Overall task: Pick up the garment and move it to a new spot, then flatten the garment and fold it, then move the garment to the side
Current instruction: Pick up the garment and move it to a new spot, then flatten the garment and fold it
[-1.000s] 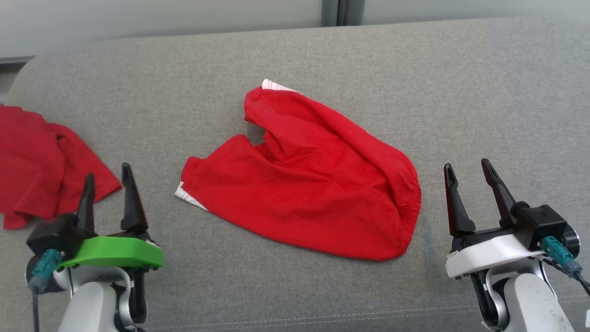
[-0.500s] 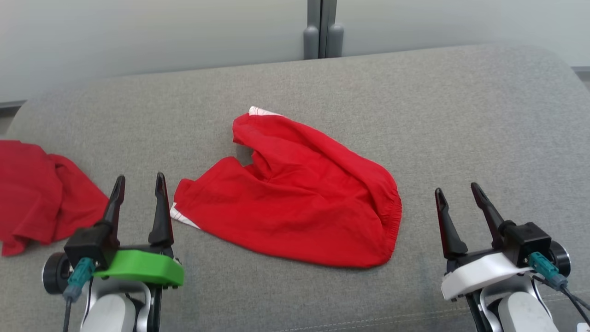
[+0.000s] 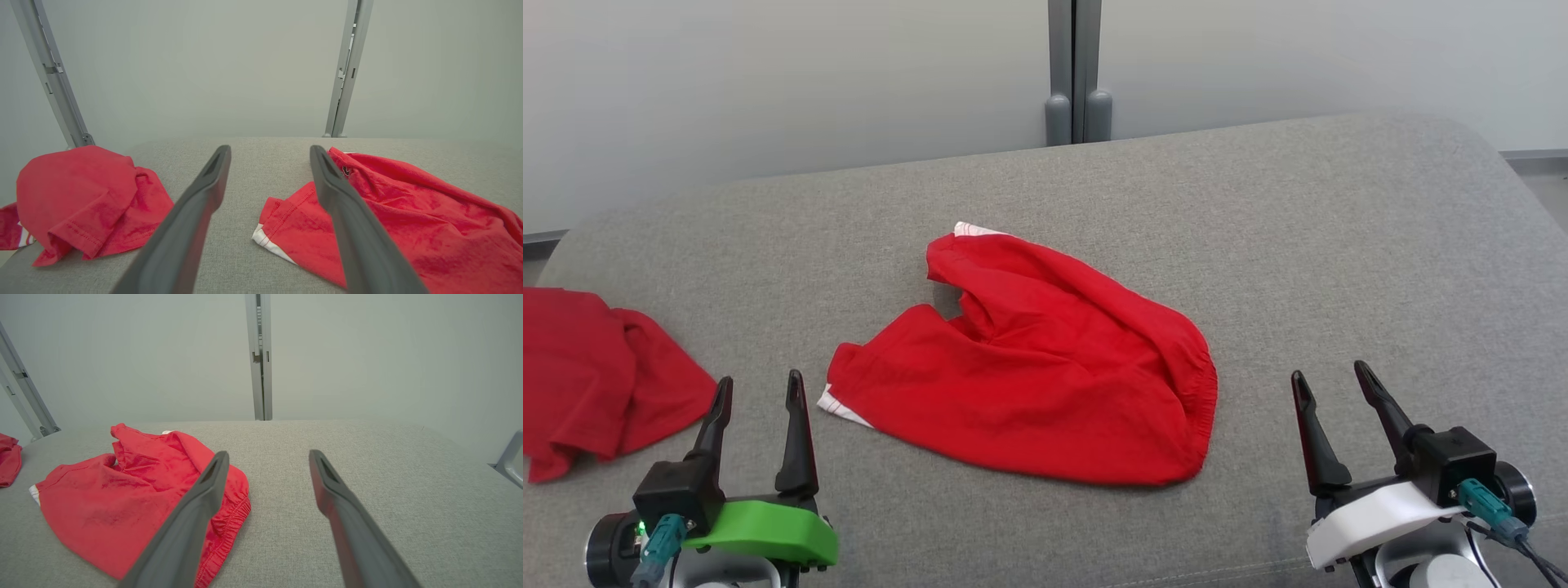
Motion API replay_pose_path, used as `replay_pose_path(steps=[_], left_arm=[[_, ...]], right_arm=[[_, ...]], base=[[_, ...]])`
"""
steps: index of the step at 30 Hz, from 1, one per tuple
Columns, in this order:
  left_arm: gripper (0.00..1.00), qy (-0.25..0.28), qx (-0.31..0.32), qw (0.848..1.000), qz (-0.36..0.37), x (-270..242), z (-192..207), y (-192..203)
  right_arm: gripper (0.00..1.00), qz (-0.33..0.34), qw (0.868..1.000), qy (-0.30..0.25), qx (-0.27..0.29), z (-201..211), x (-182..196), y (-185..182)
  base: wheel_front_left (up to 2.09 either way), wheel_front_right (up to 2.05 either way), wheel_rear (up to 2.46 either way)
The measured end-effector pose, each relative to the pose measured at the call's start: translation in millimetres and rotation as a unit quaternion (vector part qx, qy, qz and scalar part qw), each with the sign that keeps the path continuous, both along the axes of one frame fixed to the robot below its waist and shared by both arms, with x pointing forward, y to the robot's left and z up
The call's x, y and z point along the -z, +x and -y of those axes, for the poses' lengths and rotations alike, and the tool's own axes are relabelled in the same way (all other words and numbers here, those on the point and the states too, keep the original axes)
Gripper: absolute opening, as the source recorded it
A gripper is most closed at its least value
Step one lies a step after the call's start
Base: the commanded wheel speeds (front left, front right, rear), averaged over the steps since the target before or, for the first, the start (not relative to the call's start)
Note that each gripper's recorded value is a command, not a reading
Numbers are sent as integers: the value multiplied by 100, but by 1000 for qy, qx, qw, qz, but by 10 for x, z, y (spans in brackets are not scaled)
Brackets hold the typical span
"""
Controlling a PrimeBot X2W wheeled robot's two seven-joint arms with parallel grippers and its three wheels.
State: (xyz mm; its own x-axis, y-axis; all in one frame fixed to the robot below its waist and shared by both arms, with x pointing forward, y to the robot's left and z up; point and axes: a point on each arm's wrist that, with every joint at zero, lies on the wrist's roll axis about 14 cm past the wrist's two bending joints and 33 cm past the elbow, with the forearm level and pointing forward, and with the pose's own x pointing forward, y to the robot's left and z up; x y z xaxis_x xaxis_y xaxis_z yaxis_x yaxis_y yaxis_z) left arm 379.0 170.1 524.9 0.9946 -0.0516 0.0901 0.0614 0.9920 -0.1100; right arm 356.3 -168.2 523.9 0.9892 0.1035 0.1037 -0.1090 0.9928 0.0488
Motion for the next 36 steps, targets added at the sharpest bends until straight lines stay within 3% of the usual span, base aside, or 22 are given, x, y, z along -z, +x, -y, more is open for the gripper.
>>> replay_pose_path(steps=[12, 18, 27, 28, 29, 36], left_arm=[[100, -4, 0, 1000, -13, 61, -14, -23], [100, -6, -1, 1000, -16, 77, -17, -11], [100, -13, -9, 1000, -18, 118, -44, 80], [100, -16, -13, 1000, -22, 155, -54, 105], [100, -16, -13, 1000, -22, 155, -54, 105], [100, -25, -26, 999, -41, 321, -118, 133]], right_arm=[[100, -4, 1000, 1, -5, -39, 6, 33], [100, -33, 998, -22, -57, -310, 147, 68], [100, -105, 977, -83, -164, -748, 595, 100], [100, -129, 967, -102, -194, -854, 762, 59], [100, -129, 967, -102, -194, -854, 762, 59], [100, -206, 933, -142, -260, -1006, 1273, -85]], base=[[0, 0, 0], [0, 0, 0], [0, 0, 0], [0, 0, 0], [0, 0, 0], [0, 0, 0]])
